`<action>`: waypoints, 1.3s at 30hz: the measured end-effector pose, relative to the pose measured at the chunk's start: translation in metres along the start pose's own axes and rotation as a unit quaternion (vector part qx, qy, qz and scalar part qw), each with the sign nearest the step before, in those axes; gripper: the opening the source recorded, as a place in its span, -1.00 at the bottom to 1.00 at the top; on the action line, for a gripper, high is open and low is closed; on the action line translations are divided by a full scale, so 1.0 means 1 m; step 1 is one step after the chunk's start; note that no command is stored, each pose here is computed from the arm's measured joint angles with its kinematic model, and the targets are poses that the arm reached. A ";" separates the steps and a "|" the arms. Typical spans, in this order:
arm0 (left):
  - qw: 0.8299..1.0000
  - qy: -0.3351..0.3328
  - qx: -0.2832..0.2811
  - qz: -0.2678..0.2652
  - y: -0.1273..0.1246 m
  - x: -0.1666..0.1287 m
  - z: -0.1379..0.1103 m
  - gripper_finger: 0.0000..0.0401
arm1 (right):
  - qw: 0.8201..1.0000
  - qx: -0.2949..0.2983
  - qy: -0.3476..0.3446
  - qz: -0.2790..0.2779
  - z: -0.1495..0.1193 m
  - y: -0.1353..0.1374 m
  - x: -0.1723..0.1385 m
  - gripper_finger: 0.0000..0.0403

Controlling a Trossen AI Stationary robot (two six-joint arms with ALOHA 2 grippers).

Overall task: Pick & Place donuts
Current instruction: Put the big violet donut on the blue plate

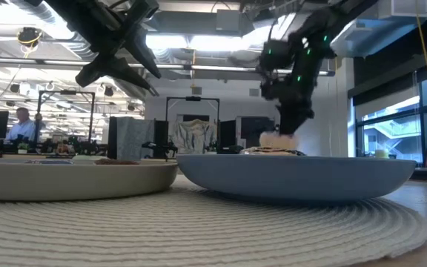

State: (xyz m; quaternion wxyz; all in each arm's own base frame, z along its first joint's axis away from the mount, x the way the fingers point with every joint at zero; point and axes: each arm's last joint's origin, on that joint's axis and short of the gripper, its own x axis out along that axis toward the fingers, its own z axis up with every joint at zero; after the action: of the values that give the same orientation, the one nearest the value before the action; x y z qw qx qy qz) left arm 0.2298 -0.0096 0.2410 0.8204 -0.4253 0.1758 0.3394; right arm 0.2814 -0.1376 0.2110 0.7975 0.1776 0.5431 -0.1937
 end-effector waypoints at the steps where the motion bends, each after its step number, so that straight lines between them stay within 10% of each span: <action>1: 1.000 -0.003 0.000 0.001 0.000 0.000 0.000 -0.35 | 1.000 -0.008 0.001 0.006 -0.003 0.010 -0.005 -0.82; 19: 1.000 -0.013 0.008 0.006 0.000 0.000 0.001 -0.35 | 0.985 -0.103 -0.044 0.129 -0.049 0.155 -0.040 -0.82; 32: 0.997 0.004 0.078 0.000 0.000 0.000 0.000 -0.36 | 0.967 -0.016 -0.159 0.200 -0.043 0.215 -0.054 -0.84; 39: 0.987 0.061 0.144 -0.032 -0.001 0.000 -0.004 -0.35 | 0.985 -0.001 -0.090 0.148 -0.024 0.245 -0.040 -0.84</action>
State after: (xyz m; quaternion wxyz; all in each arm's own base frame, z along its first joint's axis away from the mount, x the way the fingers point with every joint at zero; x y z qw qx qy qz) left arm 0.2302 -0.0135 0.2394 0.8711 -0.3284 0.2587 0.2576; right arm 0.3720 0.0900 0.2579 0.8632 0.2373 0.4367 -0.0882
